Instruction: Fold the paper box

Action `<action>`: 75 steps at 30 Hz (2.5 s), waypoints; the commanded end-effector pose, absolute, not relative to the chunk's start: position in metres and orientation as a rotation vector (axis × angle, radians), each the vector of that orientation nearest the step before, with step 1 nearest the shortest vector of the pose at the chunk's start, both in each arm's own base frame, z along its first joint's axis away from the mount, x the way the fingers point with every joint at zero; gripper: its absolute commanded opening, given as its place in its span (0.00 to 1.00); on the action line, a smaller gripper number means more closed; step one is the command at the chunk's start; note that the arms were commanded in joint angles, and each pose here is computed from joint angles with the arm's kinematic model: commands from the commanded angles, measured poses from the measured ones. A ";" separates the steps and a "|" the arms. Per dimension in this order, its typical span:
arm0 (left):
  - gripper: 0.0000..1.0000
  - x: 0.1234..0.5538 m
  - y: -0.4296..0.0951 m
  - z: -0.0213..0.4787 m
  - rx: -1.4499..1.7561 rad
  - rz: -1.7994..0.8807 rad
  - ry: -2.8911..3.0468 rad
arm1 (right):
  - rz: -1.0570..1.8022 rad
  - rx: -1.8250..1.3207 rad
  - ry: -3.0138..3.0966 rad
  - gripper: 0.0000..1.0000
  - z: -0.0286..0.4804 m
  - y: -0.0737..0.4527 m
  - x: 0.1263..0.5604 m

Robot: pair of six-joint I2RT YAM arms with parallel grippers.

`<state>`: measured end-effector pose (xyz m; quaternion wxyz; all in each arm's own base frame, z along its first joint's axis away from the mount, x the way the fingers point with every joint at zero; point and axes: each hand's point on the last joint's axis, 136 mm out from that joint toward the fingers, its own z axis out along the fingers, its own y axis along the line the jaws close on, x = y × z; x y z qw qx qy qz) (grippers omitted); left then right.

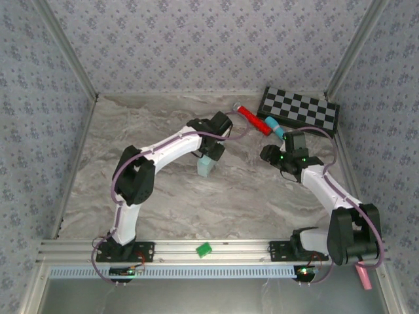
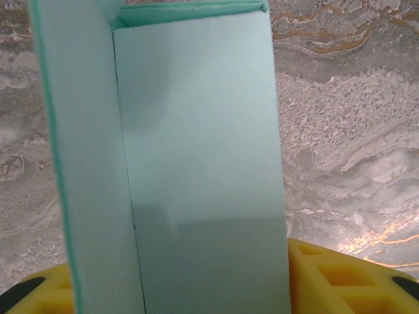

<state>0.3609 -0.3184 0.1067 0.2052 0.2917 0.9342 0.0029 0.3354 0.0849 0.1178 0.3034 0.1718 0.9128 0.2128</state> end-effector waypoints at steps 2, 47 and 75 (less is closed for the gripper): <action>0.52 0.360 -0.322 0.124 1.007 -0.008 2.511 | 0.570 0.435 2.414 0.54 0.120 0.084 0.333; 0.66 0.329 -0.314 0.140 2.138 -0.297 1.820 | 0.557 0.450 2.427 0.55 0.108 0.079 0.326; 0.70 0.354 -0.228 0.269 0.705 -0.341 2.208 | 0.556 -0.363 2.403 0.53 0.175 0.166 0.351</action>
